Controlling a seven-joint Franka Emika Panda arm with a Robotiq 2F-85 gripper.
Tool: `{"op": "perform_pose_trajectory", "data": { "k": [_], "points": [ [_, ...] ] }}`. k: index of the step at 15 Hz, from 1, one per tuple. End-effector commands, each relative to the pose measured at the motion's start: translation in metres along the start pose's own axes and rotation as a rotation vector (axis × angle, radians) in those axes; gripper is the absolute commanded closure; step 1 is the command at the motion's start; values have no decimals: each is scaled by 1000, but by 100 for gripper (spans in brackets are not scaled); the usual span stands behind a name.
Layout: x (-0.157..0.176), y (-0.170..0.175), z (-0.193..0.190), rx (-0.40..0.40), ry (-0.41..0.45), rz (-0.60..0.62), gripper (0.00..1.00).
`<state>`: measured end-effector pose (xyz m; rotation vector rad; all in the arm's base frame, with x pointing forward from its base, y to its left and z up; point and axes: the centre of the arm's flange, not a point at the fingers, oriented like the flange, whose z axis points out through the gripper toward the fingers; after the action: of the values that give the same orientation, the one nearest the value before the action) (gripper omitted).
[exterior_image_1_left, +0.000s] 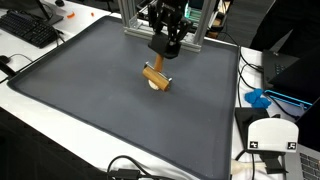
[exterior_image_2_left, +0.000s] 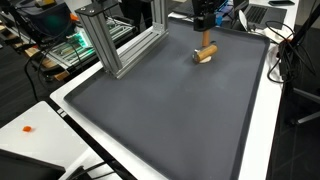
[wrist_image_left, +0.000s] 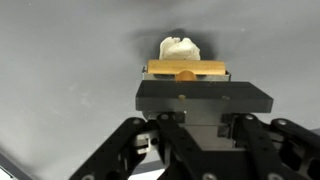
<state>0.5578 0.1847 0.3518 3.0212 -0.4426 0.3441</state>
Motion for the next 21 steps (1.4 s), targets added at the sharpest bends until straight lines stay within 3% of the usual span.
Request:
{"op": "perform_pose_trajectory", "data": {
  "k": [1,21],
  "points": [
    [-9,-4,4,2,-76,-15,78],
    [-27,6,7,-49,-170,-190,78]
  ]
}}
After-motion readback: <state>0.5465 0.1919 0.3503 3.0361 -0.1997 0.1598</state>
